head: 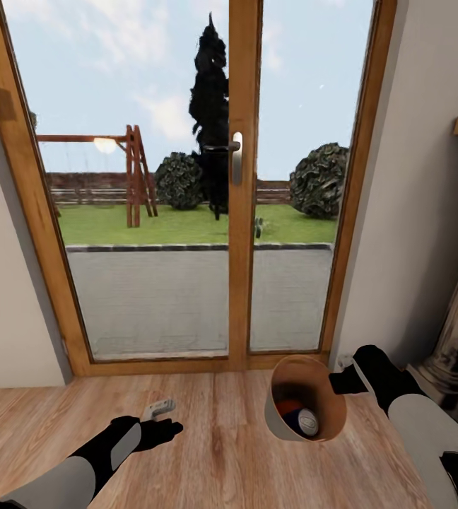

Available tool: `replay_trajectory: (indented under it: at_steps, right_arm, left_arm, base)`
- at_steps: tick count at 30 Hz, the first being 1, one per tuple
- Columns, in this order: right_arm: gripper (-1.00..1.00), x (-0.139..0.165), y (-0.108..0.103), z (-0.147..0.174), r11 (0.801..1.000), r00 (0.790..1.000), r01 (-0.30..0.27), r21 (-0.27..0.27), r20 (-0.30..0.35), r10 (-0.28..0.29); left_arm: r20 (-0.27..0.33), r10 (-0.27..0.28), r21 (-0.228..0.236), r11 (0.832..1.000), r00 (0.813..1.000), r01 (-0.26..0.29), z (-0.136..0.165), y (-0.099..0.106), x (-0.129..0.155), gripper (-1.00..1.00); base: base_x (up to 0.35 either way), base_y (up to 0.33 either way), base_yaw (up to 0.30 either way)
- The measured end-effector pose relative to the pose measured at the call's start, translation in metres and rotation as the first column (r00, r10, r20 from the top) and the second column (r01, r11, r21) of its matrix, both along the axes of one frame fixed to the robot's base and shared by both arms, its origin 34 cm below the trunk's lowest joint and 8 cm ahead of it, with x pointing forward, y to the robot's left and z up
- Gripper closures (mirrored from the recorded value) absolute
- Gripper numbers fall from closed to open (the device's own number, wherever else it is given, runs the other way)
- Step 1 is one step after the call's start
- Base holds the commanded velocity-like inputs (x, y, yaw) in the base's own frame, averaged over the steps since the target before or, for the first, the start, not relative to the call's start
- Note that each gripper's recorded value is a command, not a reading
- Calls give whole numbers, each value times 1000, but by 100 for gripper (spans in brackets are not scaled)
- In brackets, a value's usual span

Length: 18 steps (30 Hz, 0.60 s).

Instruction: Put the three can of soda from the living room inside the tash can in the kitchen.

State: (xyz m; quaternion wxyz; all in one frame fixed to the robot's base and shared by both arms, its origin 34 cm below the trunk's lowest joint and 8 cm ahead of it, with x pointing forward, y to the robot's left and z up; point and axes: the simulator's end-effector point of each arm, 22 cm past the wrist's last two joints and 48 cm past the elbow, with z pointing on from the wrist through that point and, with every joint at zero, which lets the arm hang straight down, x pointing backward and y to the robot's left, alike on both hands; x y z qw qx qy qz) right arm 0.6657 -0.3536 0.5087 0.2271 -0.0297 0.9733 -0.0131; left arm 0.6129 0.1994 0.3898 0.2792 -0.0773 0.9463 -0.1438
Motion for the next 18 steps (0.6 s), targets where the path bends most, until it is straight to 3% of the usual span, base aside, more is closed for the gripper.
replay_trajectory:
  at_steps: [7,18]
  right_arm:
    - [100,0,2,0,1000,1000,-1,4,1,1]
    - [100,0,2,-1,1000,1000,-1,4,-1,1]
  left_arm:
    - [0,0,0,1000,1000,0,0,0,0,-100]
    - [3,-1,-1,1000,1000,1,1,-1,1,-100]
  base:
    - [145,52,0]
    - [11,3,0]
